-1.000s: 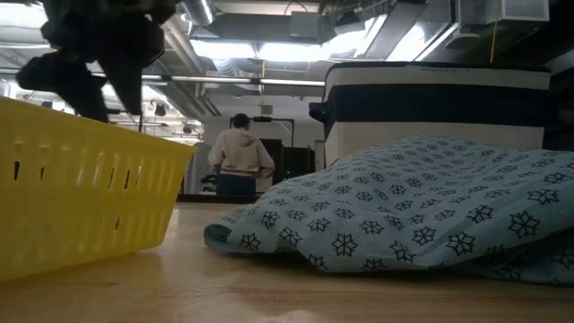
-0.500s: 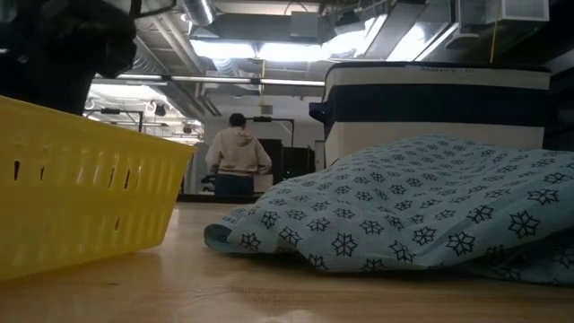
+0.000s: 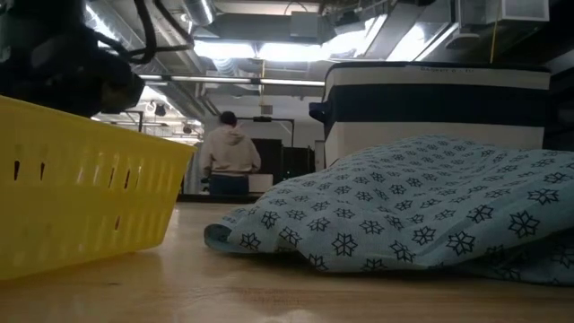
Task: Pick & Place Medicine items
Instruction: Put the left green medicine bottle into the yellow bin
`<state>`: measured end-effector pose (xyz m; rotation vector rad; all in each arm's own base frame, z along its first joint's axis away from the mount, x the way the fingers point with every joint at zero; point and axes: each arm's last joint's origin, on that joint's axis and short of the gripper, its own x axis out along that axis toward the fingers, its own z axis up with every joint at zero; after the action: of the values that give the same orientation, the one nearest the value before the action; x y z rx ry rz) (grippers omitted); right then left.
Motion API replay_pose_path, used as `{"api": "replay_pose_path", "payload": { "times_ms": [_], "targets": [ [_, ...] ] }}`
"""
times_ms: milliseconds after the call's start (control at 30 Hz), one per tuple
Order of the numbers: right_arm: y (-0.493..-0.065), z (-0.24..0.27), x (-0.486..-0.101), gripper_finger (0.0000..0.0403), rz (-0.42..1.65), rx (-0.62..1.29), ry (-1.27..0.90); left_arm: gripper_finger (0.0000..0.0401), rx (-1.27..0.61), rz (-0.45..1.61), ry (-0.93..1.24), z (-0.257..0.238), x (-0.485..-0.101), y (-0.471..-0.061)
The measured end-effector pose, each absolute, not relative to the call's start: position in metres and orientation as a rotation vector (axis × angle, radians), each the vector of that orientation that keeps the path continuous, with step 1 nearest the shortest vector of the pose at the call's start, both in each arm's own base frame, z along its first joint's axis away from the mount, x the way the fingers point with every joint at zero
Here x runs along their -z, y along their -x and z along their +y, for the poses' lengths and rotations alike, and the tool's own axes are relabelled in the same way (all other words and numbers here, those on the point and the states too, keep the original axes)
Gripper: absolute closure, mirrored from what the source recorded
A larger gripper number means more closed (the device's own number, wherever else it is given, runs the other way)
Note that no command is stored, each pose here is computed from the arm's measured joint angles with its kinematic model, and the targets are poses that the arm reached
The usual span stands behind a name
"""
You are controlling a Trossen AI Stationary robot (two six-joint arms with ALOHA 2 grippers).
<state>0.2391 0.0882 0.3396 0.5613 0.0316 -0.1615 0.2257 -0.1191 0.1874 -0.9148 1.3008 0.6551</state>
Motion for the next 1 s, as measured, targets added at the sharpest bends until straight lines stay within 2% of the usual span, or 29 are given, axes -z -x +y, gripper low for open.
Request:
{"api": "replay_pose_path", "payload": {
  "times_ms": [567,1000],
  "targets": [
    [-0.243,0.09,-0.335,0.0172,0.042,0.167,-0.601,0.0183,-0.678,1.376,0.814,-0.12,-0.168,-0.23],
    [-0.243,0.09,-0.335,0.0172,0.041,0.17,-0.6,0.0285,-0.637,1.355,0.817,-0.115,-0.168,-0.237]
  ]
}}
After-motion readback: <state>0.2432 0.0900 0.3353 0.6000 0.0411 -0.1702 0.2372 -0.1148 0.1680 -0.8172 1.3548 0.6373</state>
